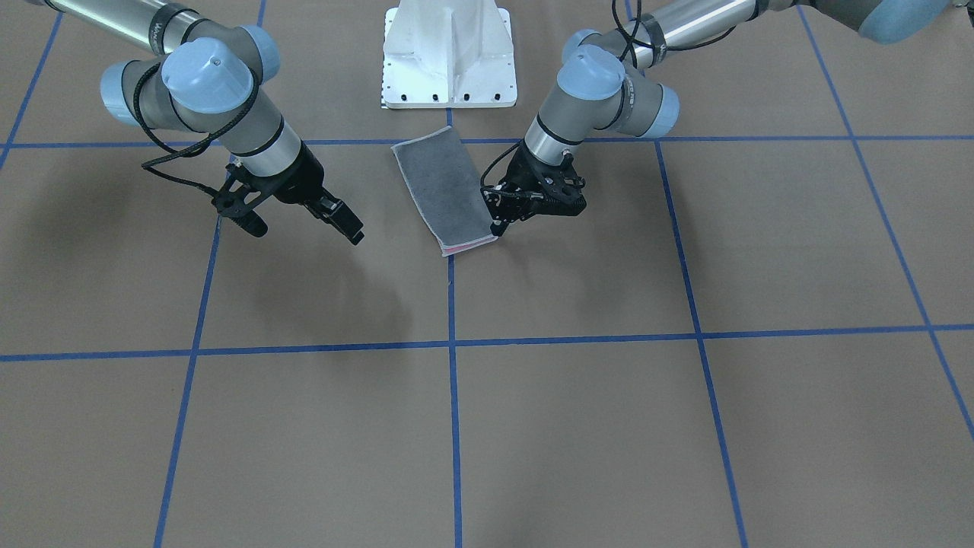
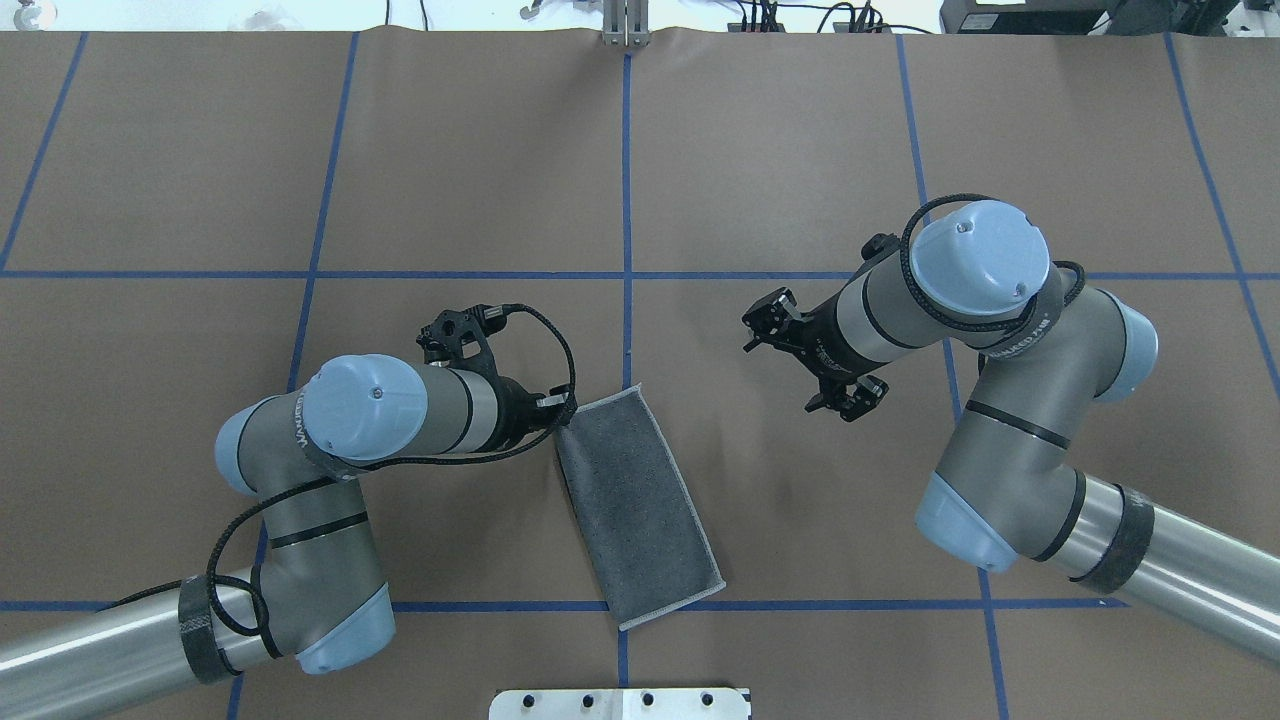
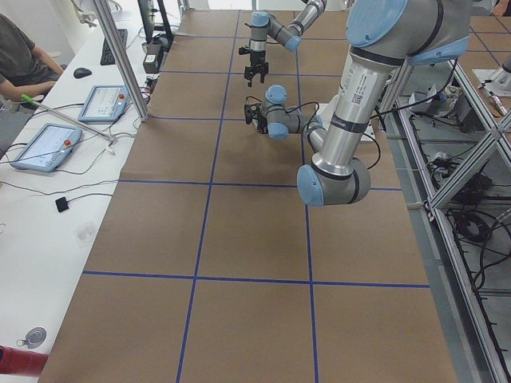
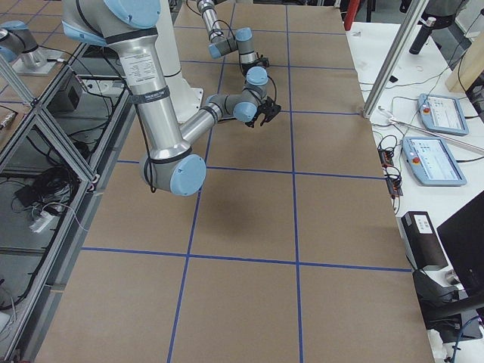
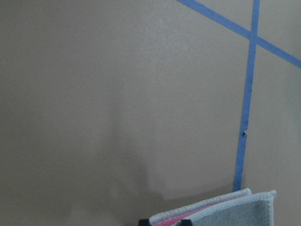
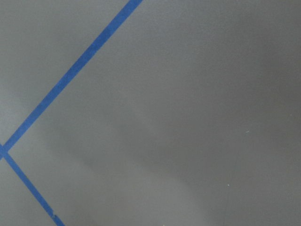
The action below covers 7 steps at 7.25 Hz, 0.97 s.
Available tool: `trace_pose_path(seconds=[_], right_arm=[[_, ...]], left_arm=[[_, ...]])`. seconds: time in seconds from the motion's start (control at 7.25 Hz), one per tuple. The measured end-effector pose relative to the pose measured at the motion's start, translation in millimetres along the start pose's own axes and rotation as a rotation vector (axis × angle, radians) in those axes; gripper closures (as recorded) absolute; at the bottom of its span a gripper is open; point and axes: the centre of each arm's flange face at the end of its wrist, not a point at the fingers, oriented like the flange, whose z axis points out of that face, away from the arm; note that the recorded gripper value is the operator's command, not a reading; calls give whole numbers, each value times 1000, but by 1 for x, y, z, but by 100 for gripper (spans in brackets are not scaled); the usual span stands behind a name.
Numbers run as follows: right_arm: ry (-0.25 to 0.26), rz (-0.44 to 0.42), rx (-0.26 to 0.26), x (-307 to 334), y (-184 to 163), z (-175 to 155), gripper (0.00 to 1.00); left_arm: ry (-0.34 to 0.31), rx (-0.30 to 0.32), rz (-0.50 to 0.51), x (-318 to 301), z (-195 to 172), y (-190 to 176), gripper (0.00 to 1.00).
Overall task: Fold towel twice with both arms
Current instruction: 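Grasp the towel's far end with the left gripper and straighten it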
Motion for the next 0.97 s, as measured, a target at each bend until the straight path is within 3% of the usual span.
trace_pose_path(seconds=[0.83,0.97], right_arm=[[4,2,2,3,-2,0,0],[3,2,2,3,-2,0,0]], left_arm=[[17,66,-18,55,15,-54,100],[14,81,-25,67,23,-67,49]])
